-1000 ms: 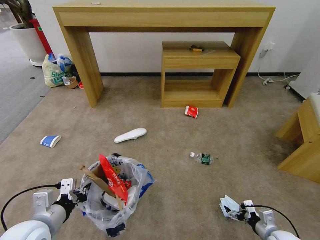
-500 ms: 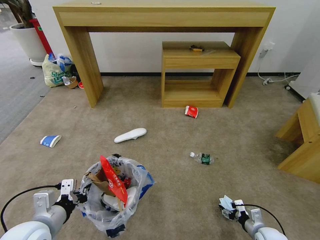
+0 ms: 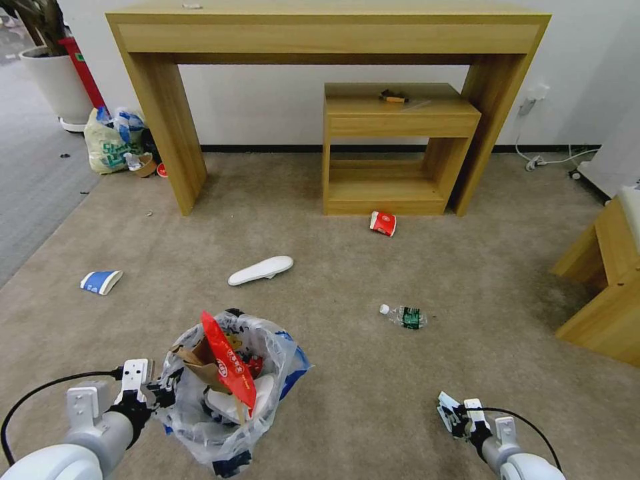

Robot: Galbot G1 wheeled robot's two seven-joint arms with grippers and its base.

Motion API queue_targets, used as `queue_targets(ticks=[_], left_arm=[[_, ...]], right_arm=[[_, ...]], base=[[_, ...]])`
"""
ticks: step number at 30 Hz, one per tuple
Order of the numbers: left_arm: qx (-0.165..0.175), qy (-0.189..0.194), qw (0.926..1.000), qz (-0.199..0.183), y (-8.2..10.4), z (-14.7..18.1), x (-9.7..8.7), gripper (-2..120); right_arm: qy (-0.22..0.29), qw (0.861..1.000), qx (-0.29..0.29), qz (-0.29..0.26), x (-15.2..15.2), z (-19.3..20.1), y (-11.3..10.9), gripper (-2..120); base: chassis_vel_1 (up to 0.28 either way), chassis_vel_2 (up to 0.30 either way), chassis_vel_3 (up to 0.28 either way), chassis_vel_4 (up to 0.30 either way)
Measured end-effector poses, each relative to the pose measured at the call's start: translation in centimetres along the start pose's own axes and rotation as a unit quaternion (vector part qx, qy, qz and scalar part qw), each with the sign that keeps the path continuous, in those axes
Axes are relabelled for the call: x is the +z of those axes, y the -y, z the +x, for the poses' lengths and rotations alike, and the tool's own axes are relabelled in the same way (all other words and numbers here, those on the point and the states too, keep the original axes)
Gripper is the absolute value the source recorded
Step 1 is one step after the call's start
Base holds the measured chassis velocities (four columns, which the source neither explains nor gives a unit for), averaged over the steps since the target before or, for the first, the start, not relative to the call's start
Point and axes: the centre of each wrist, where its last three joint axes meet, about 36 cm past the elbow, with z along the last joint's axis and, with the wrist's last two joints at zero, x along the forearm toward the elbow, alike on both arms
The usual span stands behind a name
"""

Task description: Pick up the trash bin and place the garbage on the floor into it.

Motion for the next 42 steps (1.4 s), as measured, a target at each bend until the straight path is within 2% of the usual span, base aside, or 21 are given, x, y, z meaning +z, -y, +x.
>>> queue_targets(ticks=[3, 6, 7, 10, 11, 14, 15, 18, 19, 21, 23, 24, 25, 26, 27, 30, 31, 33, 38, 39, 42], left_arm=[[0.001, 0.001, 1.0, -0.001, 0.0, 0.1, -0.1, 0], [0.001, 0.001, 1.0, 0.0, 0.0, 0.1, -0.1, 0], [0.001, 0.001, 1.0, 0.0, 0.0, 0.1, -0.1, 0], [0.001, 0.0, 1.0, 0.0, 0.1, 0.2, 0.0, 0], [0.001, 0.0, 1.0, 0.0, 0.1, 0.2, 0.0, 0], [0.001, -0.001, 1.0, -0.001, 0.2, 0.2, 0.2, 0], [0.001, -0.001, 1.0, -0.001, 0.2, 0.2, 0.2, 0], [0.0, -0.001, 1.0, -0.004, 0.2, 0.1, 0.1, 0], [0.0, -0.001, 1.0, -0.004, 0.2, 0.1, 0.1, 0], [0.0, -0.001, 1.0, -0.005, 0.2, 0.1, 0.1, 0], [0.001, 0.0, 1.0, -0.006, 0.3, 0.1, 0.1, 0], [0.001, 0.0, 1.0, -0.006, 0.3, 0.1, 0.1, 0], [0.0, 0.0, 1.0, -0.007, 0.4, 0.1, 0.1, 0], [0.001, 0.0, 1.0, -0.008, 0.4, 0.0, 0.1, 0], [0.001, 0.0, 1.0, -0.008, 0.4, 0.0, 0.1, 0], [0.0, 0.001, 0.9999, -0.013, 0.5, -0.2, 0.0, 0], [0.0, 0.001, 0.9999, -0.013, 0.5, -0.2, 0.0, 0], [-0.001, 0.002, 0.9999, -0.016, 0.7, -0.4, -0.1, 0], [-0.001, 0.003, 0.9999, -0.017, 1.3, -0.9, -0.1, 0], [-0.001, 0.003, 0.9999, -0.017, 1.3, -0.9, -0.1, 0], [-0.004, 0.005, 0.9998, -0.017, 1.8, -1.7, -0.2, 0]], right_arm=[[0.028, 1.0, 0.002, 0.011, -1.5, 0.9, 0.1, 0], [0.077, 0.996, 0.002, 0.036, -4.8, 2.2, 0.3, 0], [0.077, 0.996, 0.002, 0.036, -4.8, 2.2, 0.3, 0], [0.134, 0.989, -0.013, 0.063, -9.5, 4.3, -0.2, 0], [0.134, 0.989, -0.013, 0.063, -9.5, 4.3, -0.2, 0], [0.171, 0.981, -0.053, 0.079, -14.3, 6.8, -2.0, 0], [0.171, 0.981, -0.053, 0.079, -14.3, 6.8, -2.0, 0], [0.19, 0.972, -0.113, 0.083, -18.9, 9.3, -5.3, 0], [0.19, 0.972, -0.113, 0.083, -18.9, 9.3, -5.3, 0], [0.199, 0.966, -0.14, 0.083, -20.8, 10.4, -7.3, 0], [0.21, 0.957, -0.185, 0.082, -23.5, 11.7, -10.9, 0], [0.21, 0.957, -0.185, 0.082, -23.5, 11.7, -10.9, 0], [0.217, 0.95, -0.208, 0.08, -24.8, 12.3, -12.6, 0], [0.218, 0.944, -0.237, 0.076, -26.1, 12.9, -14.0, 0], [0.218, 0.944, -0.237, 0.076, -26.1, 12.9, -14.0, 0], [0.204, 0.917, -0.338, 0.061, -29.2, 14.6, -16.8, 0], [0.204, 0.917, -0.338, 0.061, -29.2, 14.6, -16.8, 0], [0.188, 0.905, -0.379, 0.055, -30.2, 15.0, -18.0, 0], [0.154, 0.885, -0.438, 0.048, -31.0, 15.1, -19.8, 0], [0.154, 0.885, -0.438, 0.048, -31.0, 15.1, -19.8, 0], [0.105, 0.864, -0.489, 0.047, -30.2, 14.9, -22.3, 0]], base=[[0.0, 0.0, 0.0, 0.0], [0.0, 0.0, 0.0, 0.0], [0.0, 0.0, 0.0, 0.0], [0.0, 0.0, 0.0, 0.0], [0.0, 0.0, 0.0, 0.0], [0.0, 0.0, 0.0, 0.0], [0.0, 0.0, 0.0, 0.0], [0.0, 0.0, 0.0, 0.0], [0.0, 0.0, 0.0, 0.0], [0.0, 0.0, 0.0, 0.0], [0.0, 0.0, 0.0, 0.0], [0.0, 0.0, 0.0, 0.0], [0.0, 0.0, 0.0, 0.0], [0.0, 0.0, 0.0, 0.0], [0.0, 0.0, 0.0, 0.0], [0.0, 0.0, 0.0, 0.0], [0.0, 0.0, 0.0, 0.0], [0.0, 0.0, 0.0, 0.0], [0.0, 0.0, 0.0, 0.0], [0.0, 0.0, 0.0, 0.0], [0.0, 0.0, 0.0, 0.0]])
